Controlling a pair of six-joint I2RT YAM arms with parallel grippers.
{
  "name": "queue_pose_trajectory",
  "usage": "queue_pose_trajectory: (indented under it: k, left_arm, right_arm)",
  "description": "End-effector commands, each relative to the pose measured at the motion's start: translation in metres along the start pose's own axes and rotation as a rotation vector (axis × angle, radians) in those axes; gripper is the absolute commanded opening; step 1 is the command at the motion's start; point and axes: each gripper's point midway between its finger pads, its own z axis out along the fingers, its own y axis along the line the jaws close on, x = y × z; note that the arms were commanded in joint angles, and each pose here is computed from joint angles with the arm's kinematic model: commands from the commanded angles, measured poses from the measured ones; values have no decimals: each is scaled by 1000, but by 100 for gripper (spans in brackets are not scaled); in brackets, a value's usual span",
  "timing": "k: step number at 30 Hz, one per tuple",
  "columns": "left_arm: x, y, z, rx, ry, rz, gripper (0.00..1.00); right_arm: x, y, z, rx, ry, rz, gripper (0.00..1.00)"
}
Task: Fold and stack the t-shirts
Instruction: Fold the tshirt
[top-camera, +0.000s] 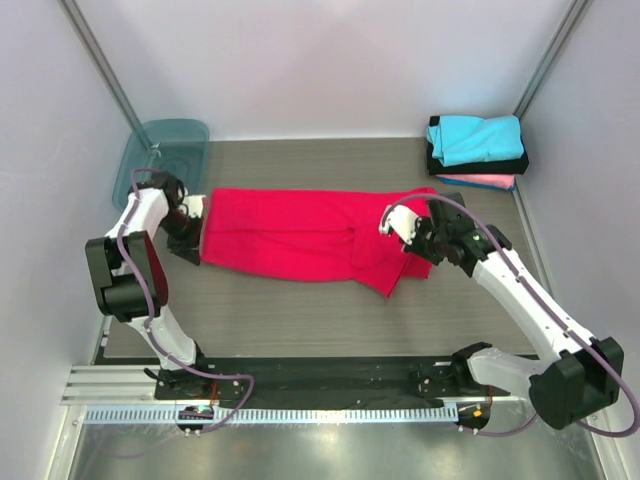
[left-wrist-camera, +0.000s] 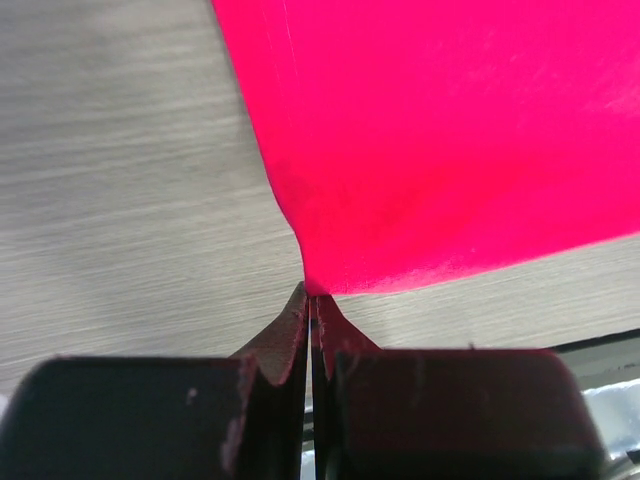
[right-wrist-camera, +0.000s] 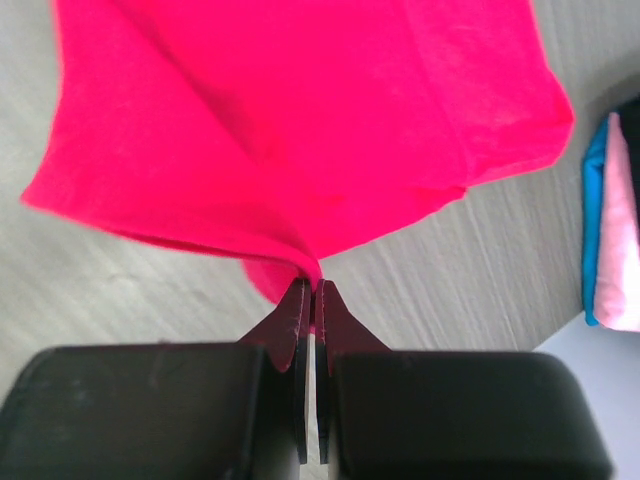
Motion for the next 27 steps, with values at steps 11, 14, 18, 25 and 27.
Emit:
queue_pose_trajectory:
  k: [11,14,18,25,27]
  left_arm:
    - [-61,-9,-11,30,-58,44,0]
    - [-74,-7,-8,25,-66,35,0]
    - [-97,-1,-9,9,-99,16,0]
    - [-117,12,2,-31,-97,-6,0]
    - [-122,14,5,-37,-97,-8,0]
  right_arm:
    - [-43,-114,23,217,-90,145,1]
    - [-49,-129,34,218,-91,159,1]
    - [-52,-149,51,217,-87,177,1]
    - [-36,-172,87,198,-35,225,1]
    - [-31,-178,94,197,-22,238,1]
